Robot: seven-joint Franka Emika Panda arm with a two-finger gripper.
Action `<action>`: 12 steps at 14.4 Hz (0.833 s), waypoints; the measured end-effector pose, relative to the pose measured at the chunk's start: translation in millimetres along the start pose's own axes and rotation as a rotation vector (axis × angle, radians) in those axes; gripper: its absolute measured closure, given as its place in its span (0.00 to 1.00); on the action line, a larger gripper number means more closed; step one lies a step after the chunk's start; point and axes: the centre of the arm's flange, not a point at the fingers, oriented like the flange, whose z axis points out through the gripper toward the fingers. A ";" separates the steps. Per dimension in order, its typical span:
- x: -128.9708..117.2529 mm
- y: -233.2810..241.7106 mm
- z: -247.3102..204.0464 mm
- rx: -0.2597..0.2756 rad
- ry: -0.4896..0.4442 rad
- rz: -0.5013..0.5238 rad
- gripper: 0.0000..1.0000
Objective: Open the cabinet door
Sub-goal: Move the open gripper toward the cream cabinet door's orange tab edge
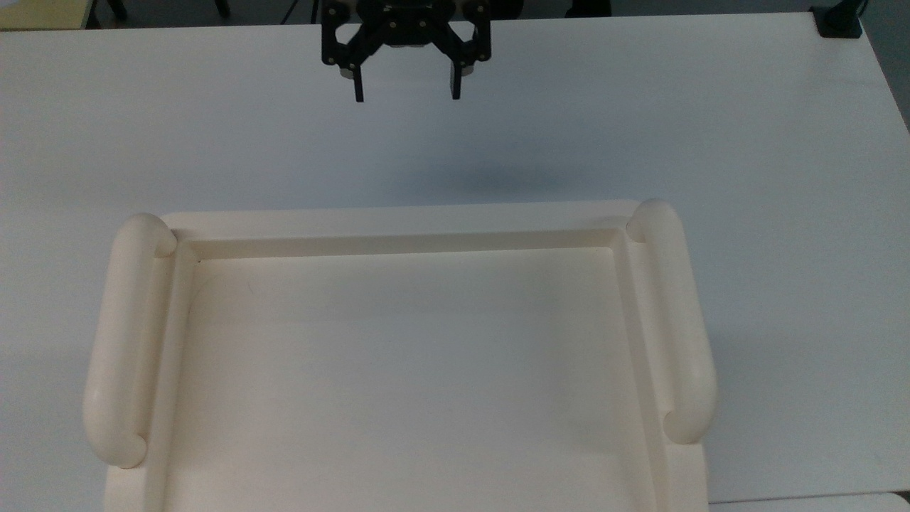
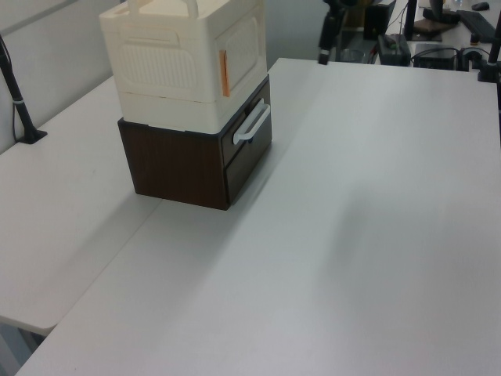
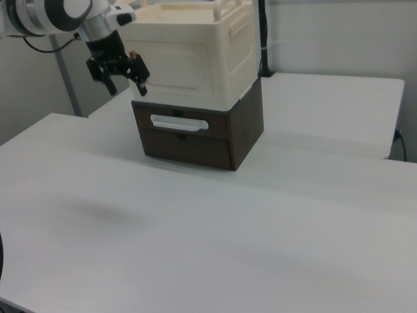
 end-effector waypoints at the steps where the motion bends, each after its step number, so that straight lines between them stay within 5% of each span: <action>1: 6.5 -10.2 -1.1 0.005 0.040 -0.009 0.00; 7: 56.5 -51.8 6.8 0.031 0.243 -0.046 0.00; 12: 85.2 -67.1 39.5 0.066 0.367 0.056 0.04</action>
